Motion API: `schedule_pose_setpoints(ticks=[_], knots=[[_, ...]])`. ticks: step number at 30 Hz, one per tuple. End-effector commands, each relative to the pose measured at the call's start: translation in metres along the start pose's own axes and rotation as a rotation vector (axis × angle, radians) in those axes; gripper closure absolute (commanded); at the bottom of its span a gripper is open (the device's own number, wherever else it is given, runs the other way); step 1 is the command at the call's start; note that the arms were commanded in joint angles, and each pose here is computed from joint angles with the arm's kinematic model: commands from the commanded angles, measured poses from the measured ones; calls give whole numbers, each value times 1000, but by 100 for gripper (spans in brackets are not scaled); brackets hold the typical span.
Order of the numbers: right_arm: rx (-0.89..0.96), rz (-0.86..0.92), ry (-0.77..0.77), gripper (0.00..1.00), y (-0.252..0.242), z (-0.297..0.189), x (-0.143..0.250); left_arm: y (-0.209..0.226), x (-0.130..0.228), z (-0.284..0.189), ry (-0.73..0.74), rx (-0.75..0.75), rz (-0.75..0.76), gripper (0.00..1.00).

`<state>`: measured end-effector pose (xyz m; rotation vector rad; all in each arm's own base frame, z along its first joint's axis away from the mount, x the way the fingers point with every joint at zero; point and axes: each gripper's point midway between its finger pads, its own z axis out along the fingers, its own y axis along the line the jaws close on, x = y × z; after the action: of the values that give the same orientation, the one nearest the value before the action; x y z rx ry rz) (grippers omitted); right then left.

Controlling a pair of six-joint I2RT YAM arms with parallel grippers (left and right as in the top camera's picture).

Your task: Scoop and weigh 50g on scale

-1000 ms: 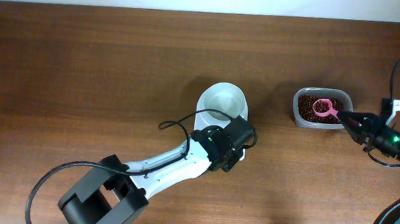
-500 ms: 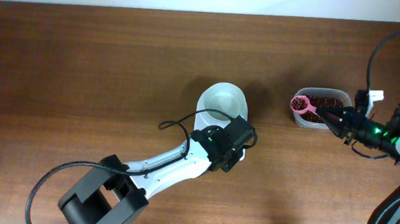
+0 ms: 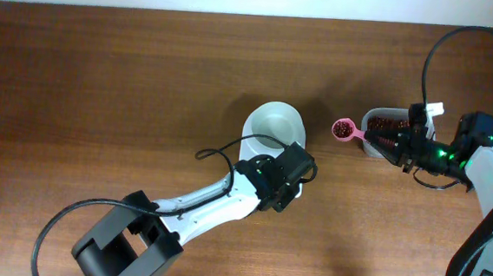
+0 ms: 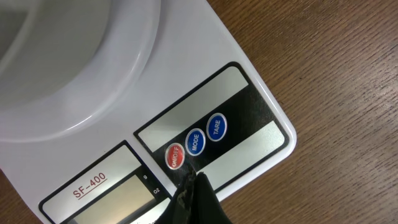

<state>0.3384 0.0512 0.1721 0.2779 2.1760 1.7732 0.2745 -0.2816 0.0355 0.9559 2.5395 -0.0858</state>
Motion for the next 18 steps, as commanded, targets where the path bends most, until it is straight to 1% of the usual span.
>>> schedule_pose_setpoints(ticks=[1, 6, 13, 18], knots=[[-48, -35, 1, 96, 14, 1, 3, 0, 1, 4, 7, -10, 21, 100], [-54, -40, 10, 96, 16, 4, 4, 0, 1, 4, 7, -10, 21, 100], [-64, -42, 74, 96, 22, 27, 8, 0, 1, 4, 7, -10, 21, 100], [-65, -23, 94, 96, 24, 33, 11, 0, 1, 4, 7, -10, 21, 100]])
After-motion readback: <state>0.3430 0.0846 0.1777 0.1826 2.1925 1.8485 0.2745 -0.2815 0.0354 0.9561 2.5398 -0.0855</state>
